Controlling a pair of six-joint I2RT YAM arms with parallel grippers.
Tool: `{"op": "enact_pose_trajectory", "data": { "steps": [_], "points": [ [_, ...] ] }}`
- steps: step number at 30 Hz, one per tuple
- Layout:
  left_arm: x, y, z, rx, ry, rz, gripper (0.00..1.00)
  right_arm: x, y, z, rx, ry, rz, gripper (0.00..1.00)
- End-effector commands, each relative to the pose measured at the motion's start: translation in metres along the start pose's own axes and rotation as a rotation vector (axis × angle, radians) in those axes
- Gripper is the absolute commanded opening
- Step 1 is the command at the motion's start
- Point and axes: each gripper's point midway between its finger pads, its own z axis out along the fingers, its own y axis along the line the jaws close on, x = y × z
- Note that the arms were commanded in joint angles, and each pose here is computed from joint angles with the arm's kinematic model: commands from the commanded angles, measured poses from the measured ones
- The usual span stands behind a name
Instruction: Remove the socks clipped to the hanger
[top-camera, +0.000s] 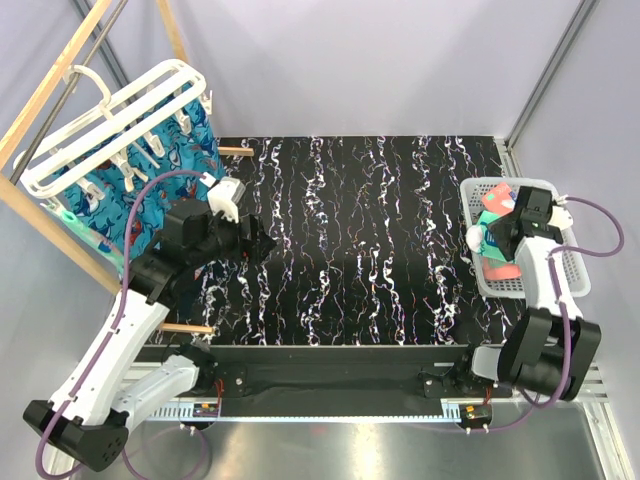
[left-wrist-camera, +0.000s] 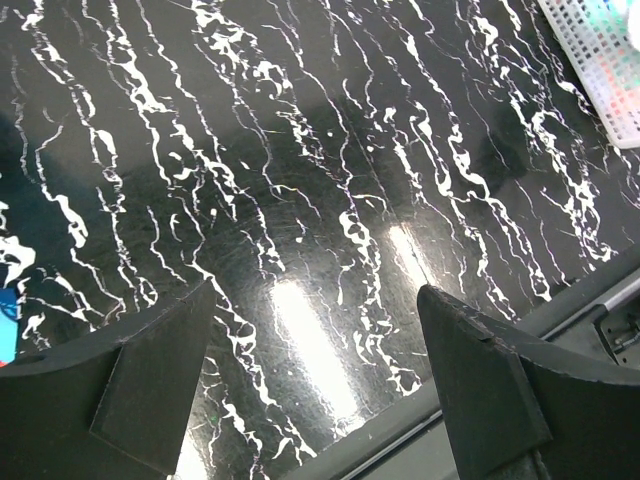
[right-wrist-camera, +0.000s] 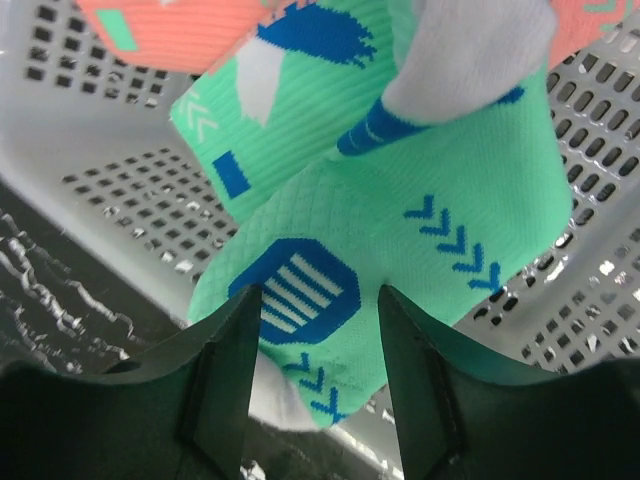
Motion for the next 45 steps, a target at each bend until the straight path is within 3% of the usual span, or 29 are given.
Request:
{"op": "enact_pose_trajectory", "data": {
  "steps": [1, 8, 14, 21, 27, 30, 35, 40, 43, 45],
  "points": [
    [-0.02, 0.004, -0.004, -0.03, -0.076, 0.012, 0.88, -0.012, -0.012, 0.034, 0.094, -0.082, 0.032, 0.56],
    [-0.027, 0.003, -0.005, -0.033, -0.088, 0.005, 0.88, -0.027, -0.039, 0.072, 0.241, -0.126, -0.019, 0.55],
    [-0.033, -0.001, -0.01, -0.022, -0.11, -0.003, 0.89, -0.045, -0.047, 0.071, 0.267, -0.151, -0.016, 0.55],
    [-0.063, -0.017, -0.024, 0.025, -0.151, -0.016, 0.89, -0.087, 0.007, 0.009, 0.051, -0.199, -0.035, 0.56],
    [-0.092, -0.022, -0.046, 0.005, -0.196, -0.005, 0.89, -0.085, 0.048, -0.029, -0.188, -0.16, -0.085, 0.57],
    [-0.112, -0.02, -0.068, -0.044, -0.243, 0.009, 0.89, -0.059, 0.091, -0.052, -0.434, -0.077, -0.182, 0.61],
    [-0.139, -0.01, -0.105, -0.161, -0.307, 0.002, 0.89, -0.011, 0.17, -0.118, -0.736, -0.111, -0.403, 0.66],
    [-0.155, 0.01, -0.148, -0.337, -0.35, -0.057, 0.86, 0.08, 0.246, -0.19, -1.112, -0.036, -0.553, 0.68],
    [-0.153, 0.022, -0.165, -0.416, -0.364, -0.079, 0.84, 0.144, 0.272, -0.225, -1.269, 0.042, -0.648, 0.68],
    [-0.153, 0.023, -0.175, -0.429, -0.386, -0.096, 0.83, 0.166, 0.289, -0.248, -1.356, 0.025, -0.696, 0.68]
  ]
}}
